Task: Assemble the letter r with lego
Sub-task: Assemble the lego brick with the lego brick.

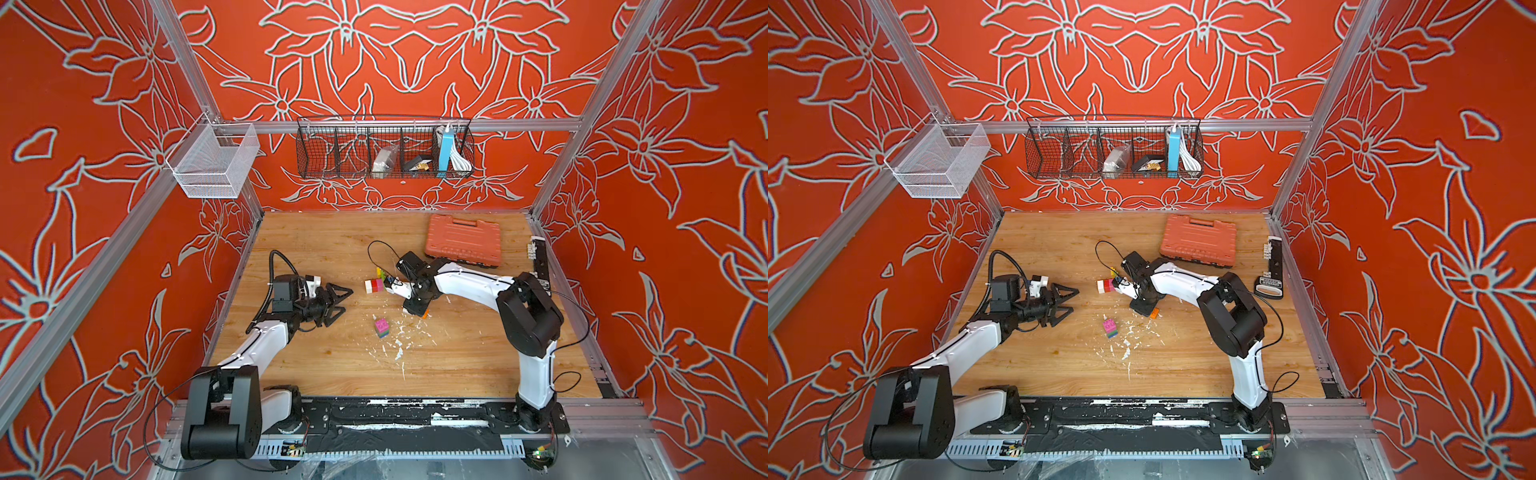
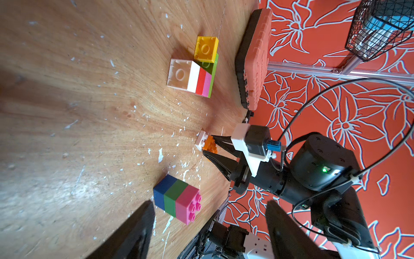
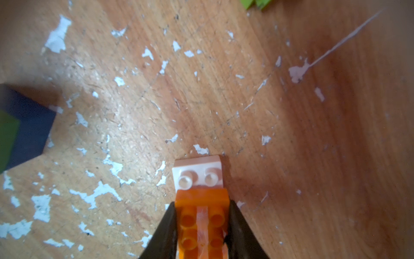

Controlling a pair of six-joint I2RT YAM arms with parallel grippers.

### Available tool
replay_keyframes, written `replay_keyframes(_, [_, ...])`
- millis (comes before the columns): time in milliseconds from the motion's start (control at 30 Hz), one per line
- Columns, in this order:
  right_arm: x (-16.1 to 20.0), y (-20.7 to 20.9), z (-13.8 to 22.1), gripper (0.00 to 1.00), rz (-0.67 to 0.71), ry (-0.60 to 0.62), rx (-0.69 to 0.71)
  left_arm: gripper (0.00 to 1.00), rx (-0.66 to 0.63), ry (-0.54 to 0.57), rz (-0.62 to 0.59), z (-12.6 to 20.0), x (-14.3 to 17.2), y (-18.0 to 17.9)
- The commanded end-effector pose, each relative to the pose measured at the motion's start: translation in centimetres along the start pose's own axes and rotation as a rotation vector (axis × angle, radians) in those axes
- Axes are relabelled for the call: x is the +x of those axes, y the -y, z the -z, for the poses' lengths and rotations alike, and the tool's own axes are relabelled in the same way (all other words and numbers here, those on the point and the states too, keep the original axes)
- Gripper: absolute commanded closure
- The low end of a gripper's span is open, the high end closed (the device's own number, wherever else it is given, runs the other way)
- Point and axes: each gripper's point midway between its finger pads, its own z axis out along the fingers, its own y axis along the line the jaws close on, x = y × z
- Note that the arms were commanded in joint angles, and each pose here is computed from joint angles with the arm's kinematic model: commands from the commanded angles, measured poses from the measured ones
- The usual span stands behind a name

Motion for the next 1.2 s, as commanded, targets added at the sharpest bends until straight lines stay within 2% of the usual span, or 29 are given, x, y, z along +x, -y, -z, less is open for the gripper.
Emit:
replay_keyframes(0, [5.8,-2.7,-2.9,1.00,-0.081,-0.223,-0.063,0.21,0.006,0.001,-0.033,0.1,0.0,0.9])
replay_keyframes(233, [3.8,-4.3,-0.8,1.00,-0.101,-0.131,-0.095,0.21,-0.030,-0.004,-0.070,-0.3,0.6,1.0])
replay_keyframes(400, [4.7,-4.0,-1.7,1.00,-0.053,-0.189,-0.084,0.21,-0.052,-0.022,-0.087,-1.0,1.5,1.0])
replay_keyframes(567, [5.9,-4.7,-3.4,1.00,-0.079,-0.237,-0.114,0.21,-0.055,-0.022,-0.091,-1.0,1.7,1.1])
replay_keyframes(767, [5.9,-4.8,-4.1,1.00,-0.129,-0.251,-0.093,0.20,-0.085,0.000,-0.103,-0.2,1.9,1.3])
replay_keyframes(933, [3.8,-3.3,-2.1,1.00,-0.230,-0.154,-0.010,0.15,-0.169,0.090,-0.174,2.4,2.2,1.9])
replay_keyframes(967, [3.5,-3.0,-1.8,0.98,-0.252,-0.140,0.005,0.14,-0.188,0.103,-0.188,2.9,2.4,2.0])
replay_keyframes(1000, [3.0,-2.9,-1.4,0.91,-0.278,-0.117,0.011,0.12,-0.209,0.117,-0.207,3.3,2.6,2.0])
replay_keyframes(1067, [1.9,-2.9,-0.6,0.71,-0.315,-0.063,0.003,0.10,-0.232,0.124,-0.237,3.6,3.3,2.2])
replay_keyframes(1133, [0.5,-2.8,0.6,0.46,-0.336,0.000,-0.007,0.07,-0.244,0.108,-0.267,3.4,4.2,2.5])
replay_keyframes(1167, [-0.1,-2.8,1.4,0.39,-0.340,0.030,-0.011,0.06,-0.252,0.098,-0.278,3.3,4.6,2.6])
